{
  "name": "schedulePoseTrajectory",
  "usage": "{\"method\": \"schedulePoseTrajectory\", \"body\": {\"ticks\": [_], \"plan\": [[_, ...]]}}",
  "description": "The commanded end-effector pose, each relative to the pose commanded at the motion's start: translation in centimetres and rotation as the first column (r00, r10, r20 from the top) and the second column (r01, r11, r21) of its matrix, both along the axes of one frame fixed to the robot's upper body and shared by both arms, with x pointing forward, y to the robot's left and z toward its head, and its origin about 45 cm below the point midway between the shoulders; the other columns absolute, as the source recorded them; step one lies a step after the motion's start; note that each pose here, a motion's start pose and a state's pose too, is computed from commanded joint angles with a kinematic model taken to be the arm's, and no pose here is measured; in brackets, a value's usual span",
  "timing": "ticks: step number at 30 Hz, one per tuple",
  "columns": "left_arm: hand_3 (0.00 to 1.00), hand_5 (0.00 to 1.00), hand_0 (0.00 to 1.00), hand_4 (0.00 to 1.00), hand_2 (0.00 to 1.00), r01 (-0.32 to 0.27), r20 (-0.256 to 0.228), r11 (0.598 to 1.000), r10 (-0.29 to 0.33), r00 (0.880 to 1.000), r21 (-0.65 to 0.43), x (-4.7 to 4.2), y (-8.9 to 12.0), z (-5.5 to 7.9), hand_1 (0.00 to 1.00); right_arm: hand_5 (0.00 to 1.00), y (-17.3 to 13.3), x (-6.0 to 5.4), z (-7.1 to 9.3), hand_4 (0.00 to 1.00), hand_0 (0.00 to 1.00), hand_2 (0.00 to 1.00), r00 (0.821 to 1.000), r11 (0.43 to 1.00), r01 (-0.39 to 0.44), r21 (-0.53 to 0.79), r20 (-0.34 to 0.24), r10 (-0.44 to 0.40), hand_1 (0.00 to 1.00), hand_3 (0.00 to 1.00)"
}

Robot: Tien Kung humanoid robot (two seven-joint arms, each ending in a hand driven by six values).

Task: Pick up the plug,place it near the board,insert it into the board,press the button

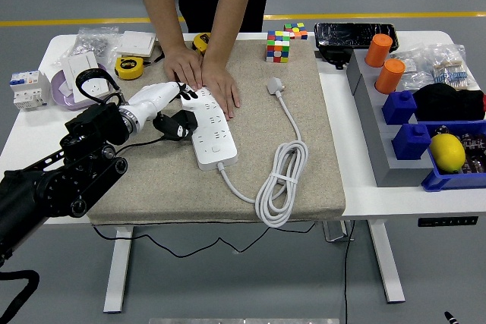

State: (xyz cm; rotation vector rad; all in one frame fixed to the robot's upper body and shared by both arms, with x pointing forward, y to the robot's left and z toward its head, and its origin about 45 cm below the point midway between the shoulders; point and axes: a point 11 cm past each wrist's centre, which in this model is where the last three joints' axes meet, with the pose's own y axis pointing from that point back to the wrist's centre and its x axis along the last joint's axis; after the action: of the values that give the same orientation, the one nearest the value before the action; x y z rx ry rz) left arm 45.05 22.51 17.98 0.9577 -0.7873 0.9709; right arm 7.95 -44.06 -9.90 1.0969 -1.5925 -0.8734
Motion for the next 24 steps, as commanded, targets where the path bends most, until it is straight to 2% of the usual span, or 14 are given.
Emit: {"method": "schedulePoseTrajectory", "body": {"ticks": [1,2,4,6,7,10,11,13,14,17,19,20,21,24], "plan": [[0.793,0.133,0.723,0.920,0.805,-0.002,0.006,1.000,0.002,1.000,-0.011,0.01,0.0,0.2,0.825,0.998,0.0,0.0,0.0,0.998,0.944,0.779,1.000,1.000,0.000,0.000,0.000,0.000,0.805,0.796],[0.815,0.338,0.747,0.998,0.828,-0.005,0.012,1.000,0.005,1.000,-0.030,0.00,-0.1,0.6,0.853,0.998,0.0,-0.1,0.0,0.998,0.944,0.778,1.000,1.000,0.000,0.000,-0.001,0.000,0.804,0.796],[0.815,0.338,0.747,0.998,0.828,-0.012,0.017,0.997,0.013,1.000,-0.072,-0.04,-0.1,1.1,0.853,0.998,0.0,-0.1,0.0,0.998,0.944,0.778,1.000,1.000,0.001,0.001,-0.002,-0.001,0.804,0.796],[0.815,0.338,0.747,0.998,0.828,-0.029,0.025,0.987,0.033,0.999,-0.161,-0.23,-0.2,1.8,0.853,0.998,0.1,-0.1,0.0,0.998,0.944,0.778,1.000,1.000,0.002,0.001,-0.002,-0.002,0.804,0.796],[0.840,0.695,0.790,0.998,0.852,-0.041,0.040,0.972,0.052,0.998,-0.232,-0.37,-0.2,2.4,0.898,0.998,0.1,-0.2,-0.1,0.998,0.944,0.779,1.000,1.000,0.002,0.002,-0.002,-0.002,0.804,0.796],[0.840,0.695,0.790,0.998,0.852,-0.068,0.087,0.915,0.112,0.990,-0.398,-0.73,0.0,3.9,0.898,0.998,0.2,-0.2,-0.1,0.998,0.944,0.779,1.000,1.000,0.004,0.004,-0.002,-0.004,0.804,0.796],[0.840,0.695,0.790,0.998,0.852,-0.078,0.109,0.880,0.145,0.983,-0.468,-1.01,0.2,4.5,0.898,0.998,0.2,-0.3,-0.1,0.998,0.944,0.779,1.000,1.000,0.005,0.005,-0.003,-0.005,0.804,0.796],[0.840,0.695,0.790,0.998,0.852,-0.094,0.136,0.811,0.209,0.968,-0.577,-1.63,0.6,5.4,0.898,0.998,0.3,-0.4,-0.2,0.998,0.944,0.779,1.000,1.000,0.007,0.006,-0.003,-0.007,0.804,0.796],[0.857,0.754,0.844,0.998,0.897,-0.102,0.146,0.764,0.250,0.957,-0.638,-2.13,0.9,5.9,0.922,0.998,0.3,-0.5,-0.2,0.998,0.943,0.779,1.000,1.000,0.008,0.007,-0.004,-0.008,0.804,0.796],[0.857,0.754,0.844,0.998,0.897,-0.125,0.154,0.673,0.339,0.928,-0.730,-3.34,1.9,6.5,0.922,0.998,0.4,-0.6,-0.2,0.998,0.943,0.779,1.000,1.000,0.010,0.008,-0.005,-0.010,0.804,0.796],[0.857,0.754,0.844,0.998,0.897,-0.145,0.142,0.613,0.394,0.908,-0.776,-4.32,2.5,6.4,0.922,0.998,0.4,-0.7,-0.3,0.998,0.943,0.779,1.000,1.000,0.012,0.009,-0.006,-0.012,0.804,0.796],[0.866,0.831,0.887,0.998,0.903,-0.157,0.130,0.592,0.413,0.901,-0.790,-4.75,2.8,6.1,0.937,0.998,0.4,-0.7,-0.3,0.998,0.939,0.779,1.000,1.000,0.013,0.010,-0.006,-0.013,0.803,0.796],[0.866,0.831,0.887,0.998,0.903,-0.171,0.113,0.570,0.428,0.897,-0.803,-5.21,3.0,5.7,0.937,0.998,0.5,-0.7,-0.3,0.998,0.939,0.779,1.000,1.000,0.013,0.010,-0.006,-0.013,0.803,0.796],[0.866,0.831,0.887,0.998,0.903,-0.220,0.043,0.525,0.443,0.896,-0.822,-6.48,3.4,3.8,0.937,0.998,0.6,-0.8,-0.4,0.998,0.939,0.779,1.000,1.000,0.015,0.012,-0.006,-0.014,0.803,0.796]]}}
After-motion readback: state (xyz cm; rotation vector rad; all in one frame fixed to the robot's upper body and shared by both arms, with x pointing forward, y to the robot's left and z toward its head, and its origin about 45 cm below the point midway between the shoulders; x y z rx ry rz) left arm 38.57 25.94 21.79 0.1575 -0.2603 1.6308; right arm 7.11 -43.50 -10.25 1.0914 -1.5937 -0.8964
